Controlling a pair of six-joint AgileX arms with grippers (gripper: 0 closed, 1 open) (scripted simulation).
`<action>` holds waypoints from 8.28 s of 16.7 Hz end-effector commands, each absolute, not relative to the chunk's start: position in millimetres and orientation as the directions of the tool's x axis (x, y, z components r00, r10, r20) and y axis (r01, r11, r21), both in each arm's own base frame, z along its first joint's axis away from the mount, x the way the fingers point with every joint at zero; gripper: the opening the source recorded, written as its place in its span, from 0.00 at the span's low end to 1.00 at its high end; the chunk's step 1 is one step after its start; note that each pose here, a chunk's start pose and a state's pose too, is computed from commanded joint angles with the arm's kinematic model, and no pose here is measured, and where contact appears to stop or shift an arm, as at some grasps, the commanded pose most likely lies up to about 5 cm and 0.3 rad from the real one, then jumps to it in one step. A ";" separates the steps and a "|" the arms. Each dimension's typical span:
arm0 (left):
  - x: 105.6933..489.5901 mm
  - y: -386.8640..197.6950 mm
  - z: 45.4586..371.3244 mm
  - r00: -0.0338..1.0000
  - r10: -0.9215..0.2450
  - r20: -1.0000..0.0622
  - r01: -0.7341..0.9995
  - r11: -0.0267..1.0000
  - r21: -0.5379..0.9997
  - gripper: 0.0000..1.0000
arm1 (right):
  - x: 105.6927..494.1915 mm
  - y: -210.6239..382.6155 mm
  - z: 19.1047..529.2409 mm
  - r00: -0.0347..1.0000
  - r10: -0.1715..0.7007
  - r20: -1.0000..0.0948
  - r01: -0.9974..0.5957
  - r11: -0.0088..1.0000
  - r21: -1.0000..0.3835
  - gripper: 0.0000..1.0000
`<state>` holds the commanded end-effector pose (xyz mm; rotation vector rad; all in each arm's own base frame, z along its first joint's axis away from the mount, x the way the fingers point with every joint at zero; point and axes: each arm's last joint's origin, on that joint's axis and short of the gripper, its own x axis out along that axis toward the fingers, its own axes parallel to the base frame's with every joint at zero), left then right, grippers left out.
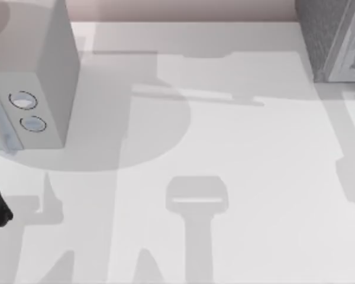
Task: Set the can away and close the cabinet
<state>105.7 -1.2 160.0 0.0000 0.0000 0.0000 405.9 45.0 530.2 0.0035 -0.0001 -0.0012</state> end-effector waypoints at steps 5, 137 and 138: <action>105.7 -1.2 160.0 1.000 0.000 0.000 0.000 1.000 0.000 1.00 | 405.9 45.0 530.2 1.000 -0.001 0.000 0.001 1.000 0.003 0.45; 105.7 -1.2 160.0 1.000 0.000 0.000 0.000 1.000 0.000 1.00 | 192.5 -168.8 509.0 1.000 0.009 -0.005 -0.009 1.000 0.005 1.00; 105.7 -1.2 160.0 1.000 0.000 0.000 0.000 1.000 0.000 1.00 | 202.1 -158.1 509.0 1.000 0.009 -0.005 -0.009 1.000 0.006 1.00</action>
